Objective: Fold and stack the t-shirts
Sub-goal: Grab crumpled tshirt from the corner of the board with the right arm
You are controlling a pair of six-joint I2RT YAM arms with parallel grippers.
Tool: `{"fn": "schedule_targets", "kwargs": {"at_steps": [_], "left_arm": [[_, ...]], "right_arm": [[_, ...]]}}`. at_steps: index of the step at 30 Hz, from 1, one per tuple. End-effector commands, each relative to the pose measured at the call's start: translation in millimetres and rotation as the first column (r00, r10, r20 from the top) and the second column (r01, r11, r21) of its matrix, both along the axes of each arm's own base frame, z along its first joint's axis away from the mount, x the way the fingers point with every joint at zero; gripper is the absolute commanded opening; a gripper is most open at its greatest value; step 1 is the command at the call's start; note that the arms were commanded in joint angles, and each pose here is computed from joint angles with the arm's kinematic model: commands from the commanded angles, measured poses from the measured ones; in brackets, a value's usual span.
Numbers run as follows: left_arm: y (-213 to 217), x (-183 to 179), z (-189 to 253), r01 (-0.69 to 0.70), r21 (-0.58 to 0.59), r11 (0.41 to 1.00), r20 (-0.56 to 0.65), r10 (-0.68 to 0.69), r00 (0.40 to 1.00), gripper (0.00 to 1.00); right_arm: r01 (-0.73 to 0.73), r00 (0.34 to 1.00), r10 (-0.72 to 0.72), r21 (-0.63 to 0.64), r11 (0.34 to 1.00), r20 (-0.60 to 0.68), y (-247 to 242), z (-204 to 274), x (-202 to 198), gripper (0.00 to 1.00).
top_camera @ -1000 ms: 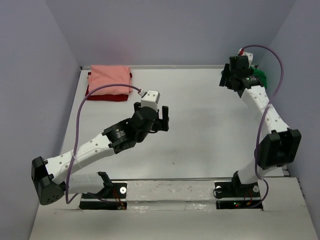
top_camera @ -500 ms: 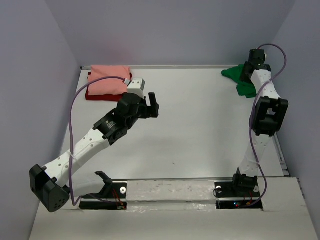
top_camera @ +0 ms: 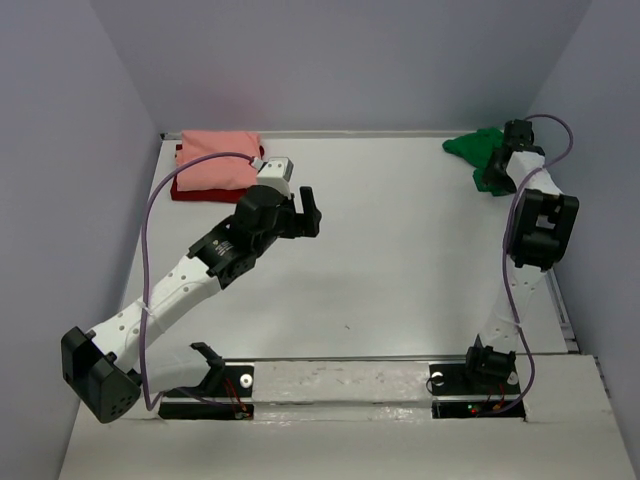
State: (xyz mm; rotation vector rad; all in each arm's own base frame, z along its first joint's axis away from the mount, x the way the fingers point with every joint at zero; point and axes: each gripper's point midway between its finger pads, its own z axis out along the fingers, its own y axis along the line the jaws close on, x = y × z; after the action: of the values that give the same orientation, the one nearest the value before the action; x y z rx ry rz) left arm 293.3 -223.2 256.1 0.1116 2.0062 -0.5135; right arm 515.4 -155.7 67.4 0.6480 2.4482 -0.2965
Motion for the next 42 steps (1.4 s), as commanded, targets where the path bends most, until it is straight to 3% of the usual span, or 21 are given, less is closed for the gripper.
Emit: {"fn": "schedule_targets", "kwargs": {"at_steps": [1, 7, 26, 27, 30, 31, 33, 36, 42], "left_arm": [[-4, 2, 24, 0.02, -0.048, 0.999, 0.049, -0.017, 0.999, 0.93], [-10, 1, 21, 0.042, -0.06, 0.997, 0.032, -0.04, 0.999, 0.92], [-18, 11, 31, 0.048, -0.049, 0.998, 0.034, -0.046, 0.998, 0.92], [-17, 11, 31, 0.046, -0.047, 0.998, 0.035, -0.044, 0.998, 0.92], [-15, 11, 34, 0.041, -0.046, 0.998, 0.041, -0.039, 0.998, 0.92], [-14, 11, 34, 0.04, -0.044, 0.998, 0.039, -0.038, 0.999, 0.92], [-13, 10, 33, 0.039, -0.04, 0.998, 0.037, -0.037, 0.999, 0.92], [-14, 10, 31, 0.038, -0.043, 0.998, 0.033, -0.037, 0.999, 0.92], [-12, 12, 16, 0.022, -0.033, 0.999, 0.017, -0.022, 1.0, 0.92]], "right_arm": [[-0.039, 0.994, 0.033, 0.06, 0.997, 0.105, -4, 14, 40, 0.51], [-0.133, 0.984, 0.111, 0.17, 0.976, 0.137, 10, 14, 68, 0.56], [-0.101, 0.993, 0.083, 0.225, 0.969, 0.088, 20, -6, 46, 0.56], [-0.1, 0.993, 0.082, 0.23, 0.968, 0.087, 21, -8, 46, 0.54], [-0.1, 0.994, 0.083, 0.249, 0.963, 0.077, 24, -15, 43, 0.37], [-0.101, 0.993, 0.082, 0.254, 0.962, 0.084, 26, -13, 44, 0.22], [-0.1, 0.993, 0.081, 0.259, 0.961, 0.084, 27, -16, 41, 0.06], [-0.111, 0.991, 0.089, 0.249, 0.962, 0.097, 27, -12, 40, 0.0], [-0.157, 0.981, 0.127, 0.207, 0.966, 0.15, 28, 17, 50, 0.0]]}}
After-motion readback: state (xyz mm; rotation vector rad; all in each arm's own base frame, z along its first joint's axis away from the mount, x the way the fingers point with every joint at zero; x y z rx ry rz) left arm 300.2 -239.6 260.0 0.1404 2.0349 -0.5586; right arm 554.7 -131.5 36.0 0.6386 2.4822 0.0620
